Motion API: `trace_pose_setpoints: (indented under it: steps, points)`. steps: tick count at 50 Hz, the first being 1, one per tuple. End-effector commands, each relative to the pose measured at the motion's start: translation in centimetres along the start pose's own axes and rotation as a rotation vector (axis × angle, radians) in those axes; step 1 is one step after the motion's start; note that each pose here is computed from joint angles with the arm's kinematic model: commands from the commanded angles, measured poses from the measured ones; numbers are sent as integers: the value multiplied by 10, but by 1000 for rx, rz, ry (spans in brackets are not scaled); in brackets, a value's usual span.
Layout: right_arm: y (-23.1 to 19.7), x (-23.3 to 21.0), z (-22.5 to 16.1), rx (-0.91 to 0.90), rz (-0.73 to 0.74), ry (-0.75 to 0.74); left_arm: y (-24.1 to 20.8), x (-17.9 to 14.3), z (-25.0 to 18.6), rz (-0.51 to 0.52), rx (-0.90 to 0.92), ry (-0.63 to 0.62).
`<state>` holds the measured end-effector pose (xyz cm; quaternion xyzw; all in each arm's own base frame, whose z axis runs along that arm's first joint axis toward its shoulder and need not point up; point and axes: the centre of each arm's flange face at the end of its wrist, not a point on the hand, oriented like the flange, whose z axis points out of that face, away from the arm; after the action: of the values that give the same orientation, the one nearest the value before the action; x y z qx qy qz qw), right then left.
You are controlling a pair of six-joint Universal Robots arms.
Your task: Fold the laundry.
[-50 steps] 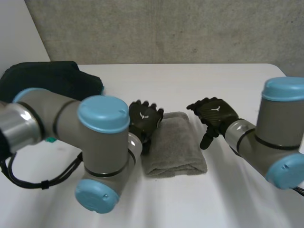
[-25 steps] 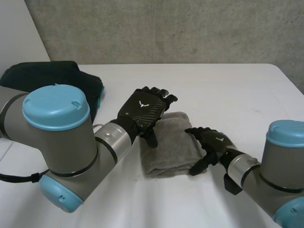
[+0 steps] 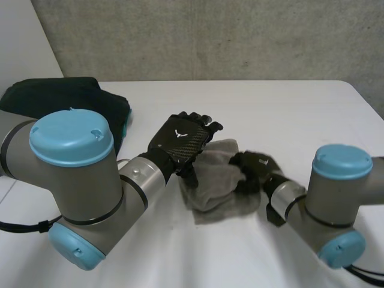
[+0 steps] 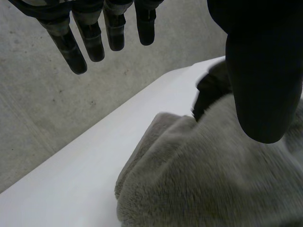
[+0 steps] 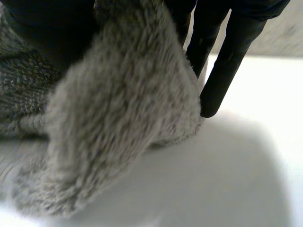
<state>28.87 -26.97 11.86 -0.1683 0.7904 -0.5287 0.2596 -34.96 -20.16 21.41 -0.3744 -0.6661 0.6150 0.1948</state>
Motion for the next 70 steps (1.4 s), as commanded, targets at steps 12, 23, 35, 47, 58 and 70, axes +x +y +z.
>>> trace_pose_setpoints:
  steps: [12,23,35,47,58,70]
  points:
    - [-77,160,75,237,-155,433,-24,0,6,7,79,0]
    - [-103,273,98,266,-170,586,-38,15,8,-41,127,55]
    - [-124,354,63,302,-261,752,-43,43,0,-35,144,155]
    - [-118,363,59,255,-336,771,-41,46,-2,-35,139,162]
    - [-112,378,47,95,-678,911,-38,47,-5,-38,125,164]
    - [-154,322,28,161,-841,880,-39,46,-9,-42,120,161]
